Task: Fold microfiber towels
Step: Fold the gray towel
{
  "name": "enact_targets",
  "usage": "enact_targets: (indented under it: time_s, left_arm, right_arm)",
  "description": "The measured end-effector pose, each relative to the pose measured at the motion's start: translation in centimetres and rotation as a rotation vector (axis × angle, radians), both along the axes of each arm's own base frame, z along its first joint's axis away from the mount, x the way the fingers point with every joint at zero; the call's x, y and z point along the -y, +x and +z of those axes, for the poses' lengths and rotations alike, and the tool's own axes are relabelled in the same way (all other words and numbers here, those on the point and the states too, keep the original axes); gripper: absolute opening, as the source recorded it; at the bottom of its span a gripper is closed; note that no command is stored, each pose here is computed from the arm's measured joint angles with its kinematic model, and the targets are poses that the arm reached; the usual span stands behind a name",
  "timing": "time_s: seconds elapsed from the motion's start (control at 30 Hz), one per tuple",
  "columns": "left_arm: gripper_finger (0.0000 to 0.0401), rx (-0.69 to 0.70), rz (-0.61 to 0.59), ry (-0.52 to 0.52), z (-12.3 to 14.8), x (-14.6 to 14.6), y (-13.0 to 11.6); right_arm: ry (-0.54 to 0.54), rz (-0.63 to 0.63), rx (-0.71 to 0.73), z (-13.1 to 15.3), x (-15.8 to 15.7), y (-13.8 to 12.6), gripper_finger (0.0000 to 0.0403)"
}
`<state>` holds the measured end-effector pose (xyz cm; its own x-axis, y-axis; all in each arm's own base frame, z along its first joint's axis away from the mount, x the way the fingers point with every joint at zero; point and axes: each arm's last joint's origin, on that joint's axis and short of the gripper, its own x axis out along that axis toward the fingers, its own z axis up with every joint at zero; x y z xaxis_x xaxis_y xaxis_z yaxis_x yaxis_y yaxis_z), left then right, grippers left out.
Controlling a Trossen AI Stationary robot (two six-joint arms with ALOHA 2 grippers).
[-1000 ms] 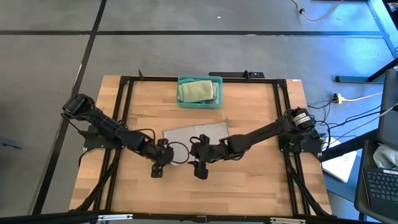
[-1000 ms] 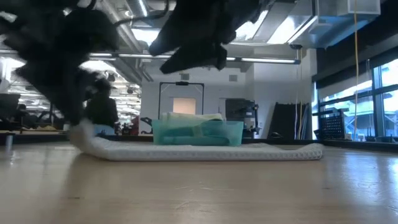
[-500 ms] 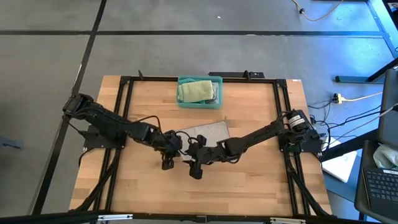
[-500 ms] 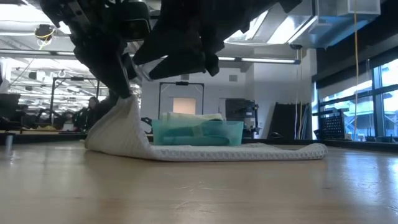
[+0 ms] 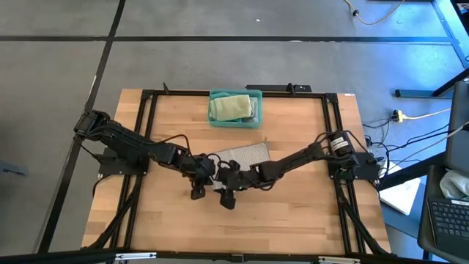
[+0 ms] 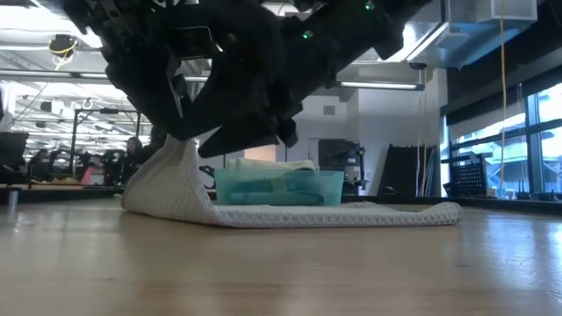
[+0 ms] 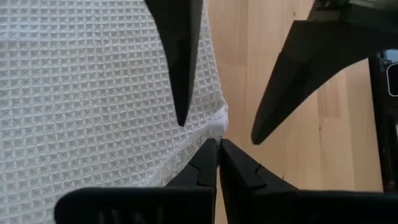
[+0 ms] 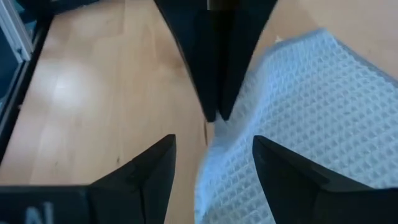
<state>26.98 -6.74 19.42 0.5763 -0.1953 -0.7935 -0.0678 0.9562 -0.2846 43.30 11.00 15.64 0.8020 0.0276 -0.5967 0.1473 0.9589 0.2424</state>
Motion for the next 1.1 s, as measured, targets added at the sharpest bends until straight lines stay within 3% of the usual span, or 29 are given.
enact_targets:
  time_s: [0.27,0.57,0.8,0.97,1.1]
  left_arm:
    - [0.0001,0.063,-0.006,-0.029,0.4,0.2,0.5]
    - [0.0001,0.094,0.018,-0.043,0.6,0.2,0.7]
    - [0.0009,0.090,0.006,-0.063,0.7,-0.1,0.8]
    - [0.0030,0.096,-0.051,-0.016,1.4,-0.9,0.2]
    - [0.0058,0.072,-0.195,0.020,1.8,-0.9,-0.8]
  right_arm:
    - [-0.016,-0.024,0.019,-0.3,0.1,0.2,0.0207]
    - [-0.005,-0.025,0.010,-0.3,1.0,0.4,0.0115]
    - [0.071,0.078,-0.062,-0.7,0.9,0.1,0.0016]
    - [0.122,0.256,-0.223,-1.7,-0.6,-1.3,0.0017]
    - [0.120,0.342,-0.275,-1.9,-1.8,-2.0,0.0009]
